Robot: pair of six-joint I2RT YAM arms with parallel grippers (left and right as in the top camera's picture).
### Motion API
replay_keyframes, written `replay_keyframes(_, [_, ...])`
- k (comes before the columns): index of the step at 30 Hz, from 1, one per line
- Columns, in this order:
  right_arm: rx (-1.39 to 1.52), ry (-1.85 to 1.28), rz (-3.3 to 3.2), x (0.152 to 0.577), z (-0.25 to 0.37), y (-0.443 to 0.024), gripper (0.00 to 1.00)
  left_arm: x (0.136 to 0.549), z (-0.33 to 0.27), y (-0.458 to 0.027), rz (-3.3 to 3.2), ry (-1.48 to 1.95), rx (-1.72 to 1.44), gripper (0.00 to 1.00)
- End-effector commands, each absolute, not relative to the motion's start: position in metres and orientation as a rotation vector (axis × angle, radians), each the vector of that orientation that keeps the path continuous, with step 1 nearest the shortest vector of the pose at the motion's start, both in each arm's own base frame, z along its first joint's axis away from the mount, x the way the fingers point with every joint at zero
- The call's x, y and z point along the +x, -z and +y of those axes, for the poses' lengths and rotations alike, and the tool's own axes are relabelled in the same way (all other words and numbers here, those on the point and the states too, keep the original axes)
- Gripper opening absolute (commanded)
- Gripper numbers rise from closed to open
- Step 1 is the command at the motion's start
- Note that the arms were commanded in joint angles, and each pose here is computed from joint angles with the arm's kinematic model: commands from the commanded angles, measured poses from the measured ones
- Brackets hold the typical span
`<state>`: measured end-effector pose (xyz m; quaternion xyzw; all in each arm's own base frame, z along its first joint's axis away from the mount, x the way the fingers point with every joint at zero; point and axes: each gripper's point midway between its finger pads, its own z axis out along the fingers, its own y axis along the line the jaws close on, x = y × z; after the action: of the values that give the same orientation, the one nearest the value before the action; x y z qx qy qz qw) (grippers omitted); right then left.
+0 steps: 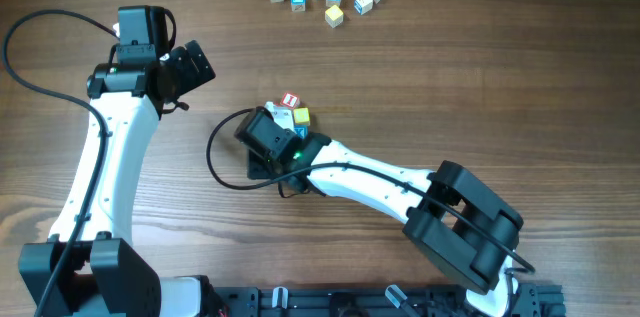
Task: Form a circle
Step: 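Lower the yellow 'M' block onto the table below the red 'I' and blue 'X'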
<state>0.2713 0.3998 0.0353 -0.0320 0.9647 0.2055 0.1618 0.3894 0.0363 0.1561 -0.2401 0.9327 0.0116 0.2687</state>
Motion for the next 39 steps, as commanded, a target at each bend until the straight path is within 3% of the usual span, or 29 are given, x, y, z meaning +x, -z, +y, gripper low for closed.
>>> replay_keyframes(1, [-0.074, -0.463, 2.678, 0.288, 0.387, -0.034, 0.04, 0.391, 0.040, -0.164, 2.488, -0.040, -0.664, 1.00])
replay_keyframes(18, [-0.094, -0.444, 2.741, 0.278, 0.386, -0.016, 0.04, 0.391, 0.040, -0.164, 2.488, -0.040, -0.664, 1.00])
replay_keyframes(39, [-0.078, -0.409, 2.607, 0.304, 0.387, -0.029, 0.04, 0.391, 0.040, -0.164, 2.488, -0.040, -0.664, 1.00])
